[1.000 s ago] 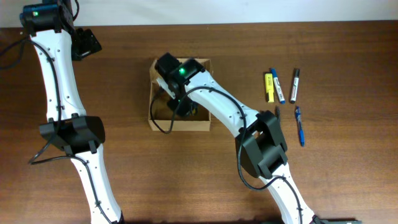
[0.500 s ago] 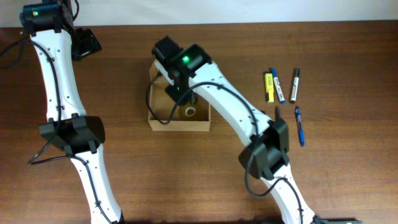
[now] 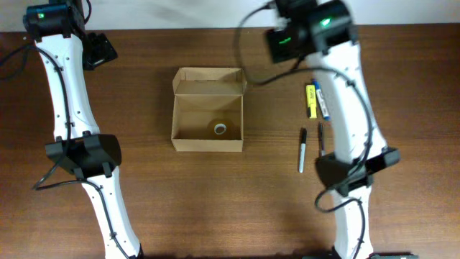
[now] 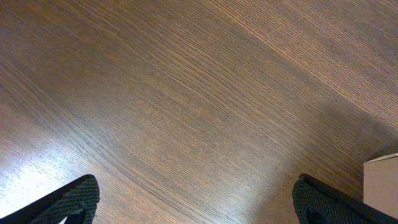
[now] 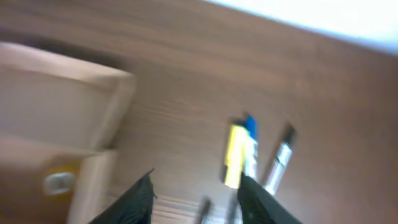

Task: Pack container
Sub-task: 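Move the right gripper to the yellow highlighter and grasp it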

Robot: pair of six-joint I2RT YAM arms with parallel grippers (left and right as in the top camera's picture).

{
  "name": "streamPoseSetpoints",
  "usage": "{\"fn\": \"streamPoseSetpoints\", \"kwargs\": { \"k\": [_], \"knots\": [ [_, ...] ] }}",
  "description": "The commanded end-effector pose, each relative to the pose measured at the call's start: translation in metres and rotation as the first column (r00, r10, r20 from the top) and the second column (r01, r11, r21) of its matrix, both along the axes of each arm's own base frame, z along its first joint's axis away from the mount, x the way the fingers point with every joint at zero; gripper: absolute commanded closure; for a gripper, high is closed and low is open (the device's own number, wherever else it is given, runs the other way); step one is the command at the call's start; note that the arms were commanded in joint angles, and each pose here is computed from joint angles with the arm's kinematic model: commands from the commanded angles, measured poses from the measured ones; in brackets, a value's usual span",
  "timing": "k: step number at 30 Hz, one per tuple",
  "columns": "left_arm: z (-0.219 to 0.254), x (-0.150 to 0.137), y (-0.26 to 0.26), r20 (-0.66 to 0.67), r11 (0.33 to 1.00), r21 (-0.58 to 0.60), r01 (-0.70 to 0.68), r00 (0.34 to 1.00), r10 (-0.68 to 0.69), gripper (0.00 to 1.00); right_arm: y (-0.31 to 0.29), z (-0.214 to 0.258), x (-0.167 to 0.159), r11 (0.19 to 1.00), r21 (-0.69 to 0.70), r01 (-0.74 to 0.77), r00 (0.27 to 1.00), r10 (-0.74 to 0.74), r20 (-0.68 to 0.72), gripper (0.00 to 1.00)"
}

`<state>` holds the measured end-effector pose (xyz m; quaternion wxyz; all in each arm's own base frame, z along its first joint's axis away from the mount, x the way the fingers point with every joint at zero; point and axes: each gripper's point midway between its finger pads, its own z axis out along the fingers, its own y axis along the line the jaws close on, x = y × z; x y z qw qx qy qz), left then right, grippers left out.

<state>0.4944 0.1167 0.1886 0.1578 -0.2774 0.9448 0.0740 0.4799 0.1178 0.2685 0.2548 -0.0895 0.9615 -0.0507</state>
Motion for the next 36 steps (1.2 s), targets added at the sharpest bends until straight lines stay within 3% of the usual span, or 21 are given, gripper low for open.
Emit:
{"fn": "streamPoseSetpoints", "kwargs": {
  "k": [1, 6, 14, 16, 25, 28, 36],
  "knots": [
    [0.002, 0.000, 0.003, 0.000, 1.000, 0.013, 0.006, 1.000, -0.006, 0.00, -0.051, -0.055, 0.009, 0.991, 0.053, 0.123, 0.981, -0.114, -0.159, 0.66],
    [0.002, 0.000, 0.003, 0.000, 1.000, 0.013, 0.006, 1.000, -0.006, 0.00, -0.087, -0.115, 0.003, 0.963, 0.150, 0.222, 0.930, -0.163, -0.329, 0.70],
    [0.002, 0.000, 0.003, 0.000, 1.000, 0.013, 0.006, 1.000, -0.006, 0.00, -0.095, -0.197, -0.022, 0.958, 0.117, 0.263, 0.860, -0.177, -0.479, 0.69],
    [0.002, 0.000, 0.003, 0.000, 1.000, 0.013, 0.006, 1.000, -0.006, 0.00, -0.090, -0.212, -0.028, 0.961, 0.110, 0.253, 0.850, -0.167, -0.499, 0.64],
    [0.002, 0.000, 0.003, 0.000, 1.000, 0.013, 0.006, 1.000, -0.006, 0.00, -0.086, -0.246, -0.035, 0.967, 0.086, 0.239, 0.846, -0.164, -0.507, 0.62],
    [0.002, 0.000, 0.003, 0.000, 1.000, 0.013, 0.006, 1.000, -0.006, 0.00, -0.090, -0.250, -0.036, 0.969, 0.066, 0.238, 0.847, -0.174, -0.503, 0.54],
    [0.002, 0.000, 0.003, 0.000, 1.000, 0.013, 0.006, 1.000, -0.006, 0.00, -0.090, -0.252, -0.031, 0.970, 0.068, 0.233, 0.856, -0.172, -0.488, 0.52]
  ]
}}
